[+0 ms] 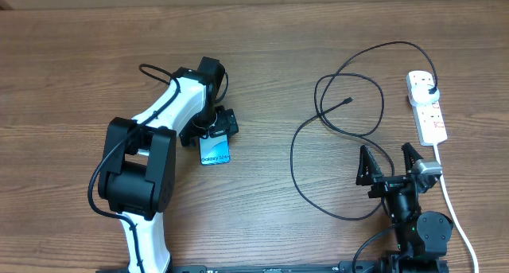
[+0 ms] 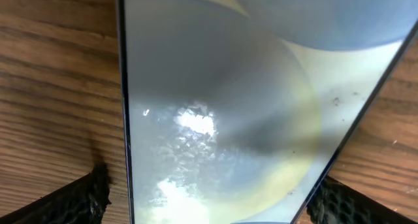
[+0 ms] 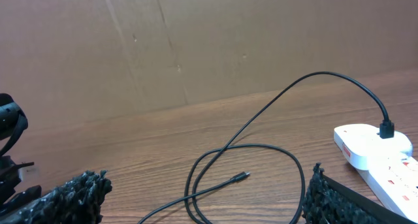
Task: Plug charger to phone and switch on socket
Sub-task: 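Close the left gripper on the phone and tilt it upright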
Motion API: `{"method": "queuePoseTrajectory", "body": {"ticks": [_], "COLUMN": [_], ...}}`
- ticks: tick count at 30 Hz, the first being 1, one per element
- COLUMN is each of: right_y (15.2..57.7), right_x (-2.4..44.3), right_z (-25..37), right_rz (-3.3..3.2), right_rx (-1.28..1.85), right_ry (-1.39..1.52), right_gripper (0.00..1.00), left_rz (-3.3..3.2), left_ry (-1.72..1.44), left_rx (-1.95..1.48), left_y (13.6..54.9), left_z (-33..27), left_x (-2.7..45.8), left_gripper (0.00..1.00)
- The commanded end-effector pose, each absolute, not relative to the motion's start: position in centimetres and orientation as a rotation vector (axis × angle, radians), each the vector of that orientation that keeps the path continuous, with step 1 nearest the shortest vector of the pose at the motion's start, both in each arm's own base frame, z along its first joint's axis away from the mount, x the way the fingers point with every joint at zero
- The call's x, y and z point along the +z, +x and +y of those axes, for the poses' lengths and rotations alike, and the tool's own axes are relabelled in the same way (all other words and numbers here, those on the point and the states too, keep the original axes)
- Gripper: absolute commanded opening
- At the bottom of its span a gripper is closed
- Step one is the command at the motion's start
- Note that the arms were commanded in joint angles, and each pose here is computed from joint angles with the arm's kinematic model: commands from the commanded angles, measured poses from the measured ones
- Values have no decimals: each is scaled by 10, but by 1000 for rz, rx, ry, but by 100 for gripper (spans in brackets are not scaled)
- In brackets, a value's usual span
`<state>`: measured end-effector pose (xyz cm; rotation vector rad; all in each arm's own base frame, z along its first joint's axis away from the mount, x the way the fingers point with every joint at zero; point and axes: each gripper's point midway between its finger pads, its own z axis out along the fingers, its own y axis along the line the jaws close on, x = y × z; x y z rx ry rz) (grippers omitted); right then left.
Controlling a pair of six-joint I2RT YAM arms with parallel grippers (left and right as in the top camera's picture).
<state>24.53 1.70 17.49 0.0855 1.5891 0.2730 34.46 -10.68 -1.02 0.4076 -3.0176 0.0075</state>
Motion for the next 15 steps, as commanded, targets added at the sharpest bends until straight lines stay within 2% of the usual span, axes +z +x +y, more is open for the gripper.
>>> {"method": "queuePoseTrajectory", "body": {"ticks": [1,6,9,15], "right_y": [246,246,246,246], "right_x": [172,172,172,172], "right_z": [16,16,16,16], "right_rz": [1590,1590,1590,1590], "right_rx": [269,269,269,269], "right_ry": [88,88,88,88], "right_gripper": [100,100,100,100], "left_rz": [-2806,-2821,-2829,-2861], "left_ry": [277,250,249,247], "left_rx": [-32,-19,-15,2], "left_y": [293,296,298,306], "left_z": [-100,-102,-103,-106], "left_x": [-76,-77,-78,-80], "left_gripper": [100,100,97,99]}}
